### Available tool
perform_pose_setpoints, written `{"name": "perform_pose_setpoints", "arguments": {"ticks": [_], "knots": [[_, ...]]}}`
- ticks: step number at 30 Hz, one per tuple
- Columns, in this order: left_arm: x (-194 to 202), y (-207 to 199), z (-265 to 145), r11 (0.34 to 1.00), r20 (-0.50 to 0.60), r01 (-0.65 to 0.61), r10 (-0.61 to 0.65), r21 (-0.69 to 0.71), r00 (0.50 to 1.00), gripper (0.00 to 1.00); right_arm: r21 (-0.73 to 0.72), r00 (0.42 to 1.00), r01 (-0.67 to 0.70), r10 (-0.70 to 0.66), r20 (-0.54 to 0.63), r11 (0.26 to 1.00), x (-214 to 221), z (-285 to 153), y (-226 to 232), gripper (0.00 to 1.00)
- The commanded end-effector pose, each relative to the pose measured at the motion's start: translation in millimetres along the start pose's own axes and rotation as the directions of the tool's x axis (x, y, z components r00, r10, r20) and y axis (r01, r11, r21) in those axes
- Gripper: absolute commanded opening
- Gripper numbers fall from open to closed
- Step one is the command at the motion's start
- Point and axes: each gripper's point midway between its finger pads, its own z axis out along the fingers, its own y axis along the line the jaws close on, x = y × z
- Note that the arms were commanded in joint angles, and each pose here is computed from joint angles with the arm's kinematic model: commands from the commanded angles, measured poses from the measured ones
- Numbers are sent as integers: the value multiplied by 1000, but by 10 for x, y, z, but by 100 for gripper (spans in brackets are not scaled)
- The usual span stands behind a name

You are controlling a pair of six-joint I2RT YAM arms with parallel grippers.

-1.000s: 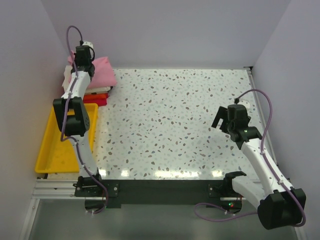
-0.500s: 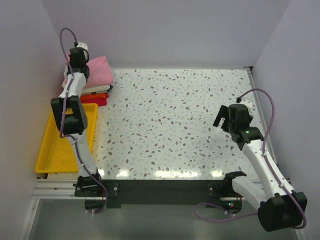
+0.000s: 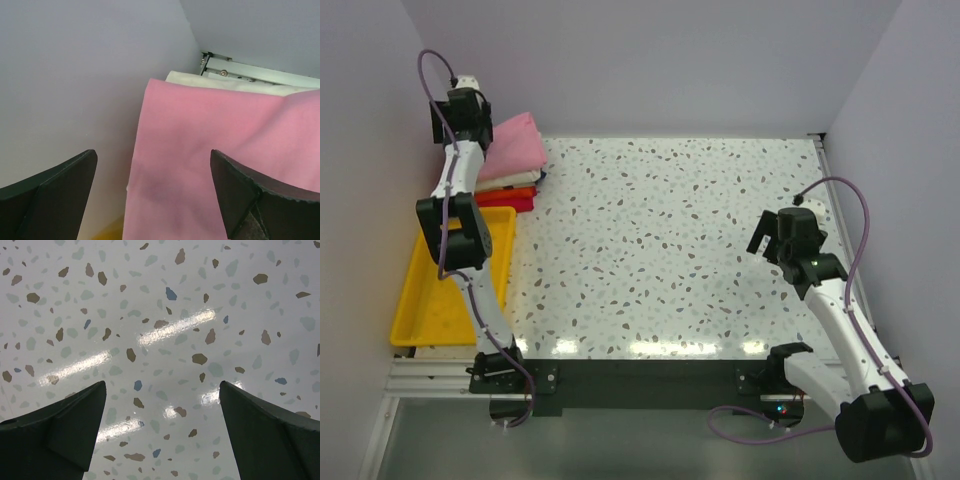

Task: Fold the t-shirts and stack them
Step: Neatly place the folded tshirt to the corner, then reset both grippers

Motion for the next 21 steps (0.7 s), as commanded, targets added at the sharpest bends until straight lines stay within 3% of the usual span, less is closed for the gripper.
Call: {"name": "perform_pose_setpoints", "arguments": {"ticks": [1,7,11,13,17,20,21], "knots": [[-650,316,-451,983,109,182,-183,12,977,100,-19,998,-11,12,65,1000,-224,-97,33,99],[-999,249,-1089,912,88,361,-382,195,920,100,-65,999,-7,10,46,998,-201,-121,111,99],[-1104,-16,-1530,911,110,358,-384,204,917,100,-88,999,-12,16,44,996,-188,-131,146,99],[-1059,-57,-1709,925,99,348,-364,150,926,100,-115,999,-14,19,38,993,-166,-145,190,99],[-979,-396,-2238,909,51,365,-382,203,923,100,-160,999,-23,28,26,987,-133,-170,257,99],[-749,-610,-2573,862,-6,414,-431,293,902,100,-183,999,-26,30,18,983,-92,-200,278,99],[-432,-749,-2592,858,-63,421,-422,295,904,100,-180,999,-24,28,16,983,-81,-207,266,99]]}}
